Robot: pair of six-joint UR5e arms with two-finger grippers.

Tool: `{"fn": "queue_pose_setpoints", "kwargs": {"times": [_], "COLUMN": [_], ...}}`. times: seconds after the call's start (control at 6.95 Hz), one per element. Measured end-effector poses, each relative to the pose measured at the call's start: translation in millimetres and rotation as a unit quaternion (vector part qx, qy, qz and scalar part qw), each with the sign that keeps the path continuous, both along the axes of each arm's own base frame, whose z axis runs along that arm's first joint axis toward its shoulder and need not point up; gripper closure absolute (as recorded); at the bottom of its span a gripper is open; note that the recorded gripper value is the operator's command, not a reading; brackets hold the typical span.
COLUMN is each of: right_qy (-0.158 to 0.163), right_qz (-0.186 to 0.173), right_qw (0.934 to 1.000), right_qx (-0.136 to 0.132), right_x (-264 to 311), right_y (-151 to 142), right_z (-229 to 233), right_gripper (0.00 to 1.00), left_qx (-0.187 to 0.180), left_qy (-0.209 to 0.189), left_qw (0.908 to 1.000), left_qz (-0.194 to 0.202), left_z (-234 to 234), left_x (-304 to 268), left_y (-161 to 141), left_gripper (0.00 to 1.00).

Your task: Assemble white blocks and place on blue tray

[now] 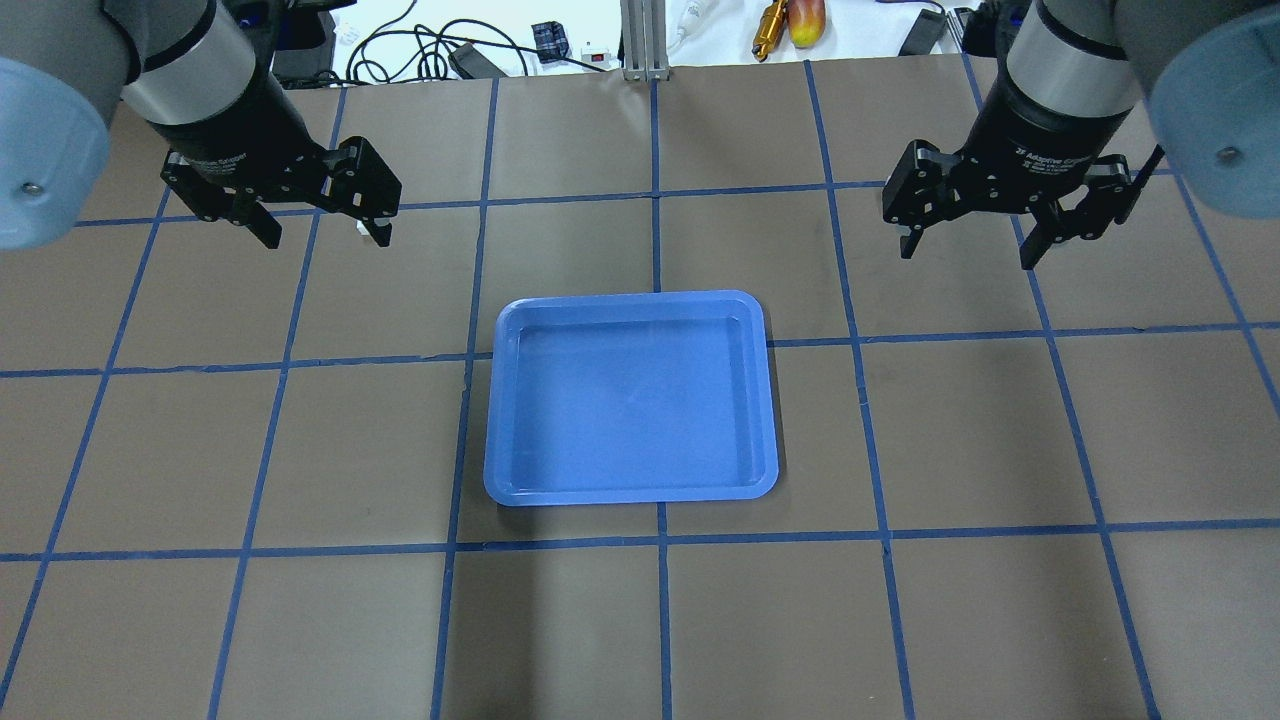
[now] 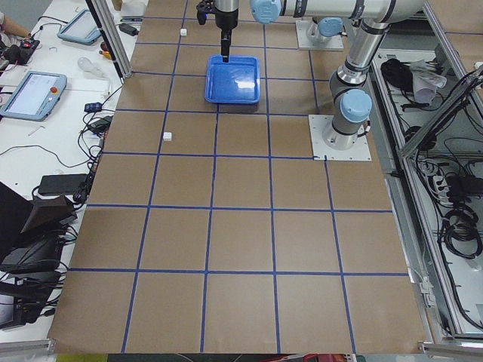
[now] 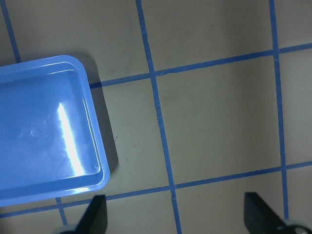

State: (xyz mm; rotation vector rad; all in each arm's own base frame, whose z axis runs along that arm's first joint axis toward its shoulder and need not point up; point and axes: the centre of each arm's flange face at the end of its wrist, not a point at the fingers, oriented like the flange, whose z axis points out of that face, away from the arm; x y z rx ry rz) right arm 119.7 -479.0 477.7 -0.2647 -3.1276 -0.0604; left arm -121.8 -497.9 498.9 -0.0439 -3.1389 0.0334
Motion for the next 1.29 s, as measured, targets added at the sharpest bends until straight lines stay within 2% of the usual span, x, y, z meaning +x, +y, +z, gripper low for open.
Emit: {"fn": "queue_pose_setpoints", "kwargs": {"times": [0.58,0.86,1.29], "right_qy": [-0.001,-0.003,-0.007], "right_qz": [0.001,0.002,0.010], "right_qw": [1.0000,1.0000,0.9999], "right_qx": [0.001,0.002,0.006], "right_x": [0,0,-3], "right_y": [0,-2,-8], "right_z": [0,-3,-10], "right_gripper": [0.00,0.00,0.00], "left_qx": [0.008,0.007,0.012], "left_qy": [0.000,-0.001,-0.002], "left_qw": [0.9999,0.9999,0.9998], "left_qz": [0.014,0.012,0.016], "left_z": [0,-44,-116], "left_x": [0,12,32], "left_y": [-10,-59,-163], "left_gripper": [0.00,0.00,0.00]}}
